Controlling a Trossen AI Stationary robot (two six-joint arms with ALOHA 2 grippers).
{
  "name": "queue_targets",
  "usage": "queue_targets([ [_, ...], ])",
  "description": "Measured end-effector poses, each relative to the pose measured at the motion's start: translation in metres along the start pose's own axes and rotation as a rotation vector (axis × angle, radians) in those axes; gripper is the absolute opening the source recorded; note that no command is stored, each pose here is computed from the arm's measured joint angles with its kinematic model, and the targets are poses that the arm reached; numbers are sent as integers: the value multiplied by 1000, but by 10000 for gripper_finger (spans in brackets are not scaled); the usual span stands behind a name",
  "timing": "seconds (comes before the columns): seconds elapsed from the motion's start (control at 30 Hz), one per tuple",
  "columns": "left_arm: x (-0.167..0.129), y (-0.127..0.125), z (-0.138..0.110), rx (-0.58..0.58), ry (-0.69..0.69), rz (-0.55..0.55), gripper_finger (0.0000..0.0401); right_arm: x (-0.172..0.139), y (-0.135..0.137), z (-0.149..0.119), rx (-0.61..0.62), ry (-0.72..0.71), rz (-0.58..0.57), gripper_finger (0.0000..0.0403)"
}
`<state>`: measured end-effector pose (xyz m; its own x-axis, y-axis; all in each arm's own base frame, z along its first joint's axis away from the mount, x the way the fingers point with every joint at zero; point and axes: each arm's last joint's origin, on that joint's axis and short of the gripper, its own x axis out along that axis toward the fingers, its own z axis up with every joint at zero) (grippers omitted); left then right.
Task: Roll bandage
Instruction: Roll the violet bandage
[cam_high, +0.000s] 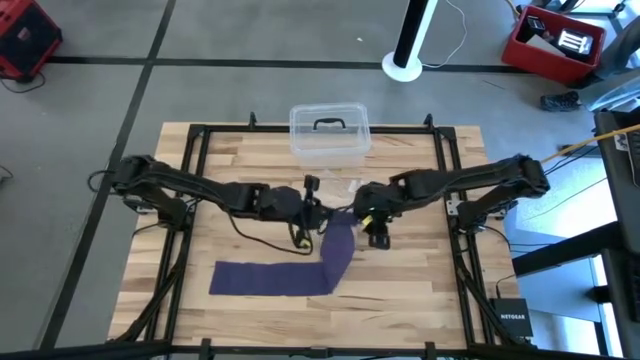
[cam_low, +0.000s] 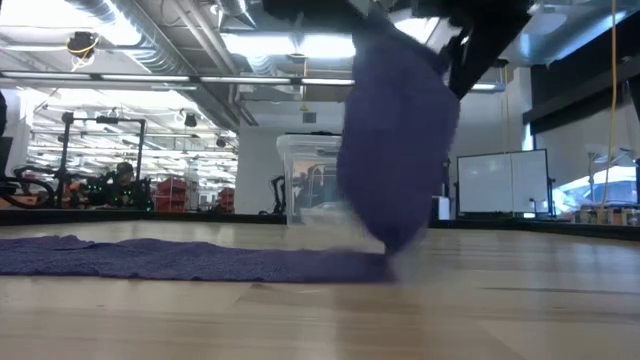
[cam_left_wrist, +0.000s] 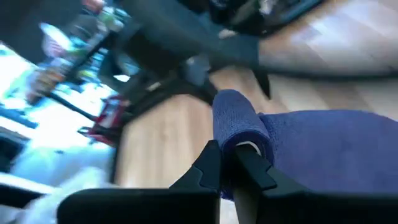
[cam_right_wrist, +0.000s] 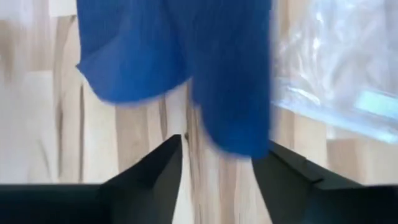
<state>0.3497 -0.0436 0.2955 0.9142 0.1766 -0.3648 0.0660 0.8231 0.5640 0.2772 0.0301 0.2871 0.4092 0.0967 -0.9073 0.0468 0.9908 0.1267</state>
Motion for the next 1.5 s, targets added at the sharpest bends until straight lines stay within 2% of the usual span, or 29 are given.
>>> queue_targets([
  [0.17,-25,25,12,16,-39,160,6,-38,-6,-23,2,-158,-109,224],
  [0.3,-39,40,21,61,-94,275,3,-52,-12,-45,3,-427,-125,227],
  [0.37,-45,47,28,67,-153,325,5,-49,-15,-57,6,-586,-139,227],
  [0.53,-50,53,36,147,-223,397,4,-31,-20,-76,31,-939,-77,227],
  [0.67,-49,54,37,161,-235,395,4,-17,-22,-79,33,-1098,-48,227],
  [0.97,-50,55,38,163,-251,399,5,1,-19,-58,-76,-1228,-116,227],
  [1.1,-50,54,38,161,-255,399,9,9,-19,-51,-111,-1259,-67,216],
  [1.2,-50,54,39,157,-257,399,4,12,-18,-47,-133,-1298,-41,169],
  [1.37,-51,55,39,126,-262,402,6,14,-17,-43,-191,-1346,-109,29],
  [1.4,-51,55,40,118,-272,413,7,15,-17,-43,-207,-1330,-116,15],
  [1.5,-59,59,48,99,-308,435,4,22,-19,-45,-209,-1253,-144,18],
])
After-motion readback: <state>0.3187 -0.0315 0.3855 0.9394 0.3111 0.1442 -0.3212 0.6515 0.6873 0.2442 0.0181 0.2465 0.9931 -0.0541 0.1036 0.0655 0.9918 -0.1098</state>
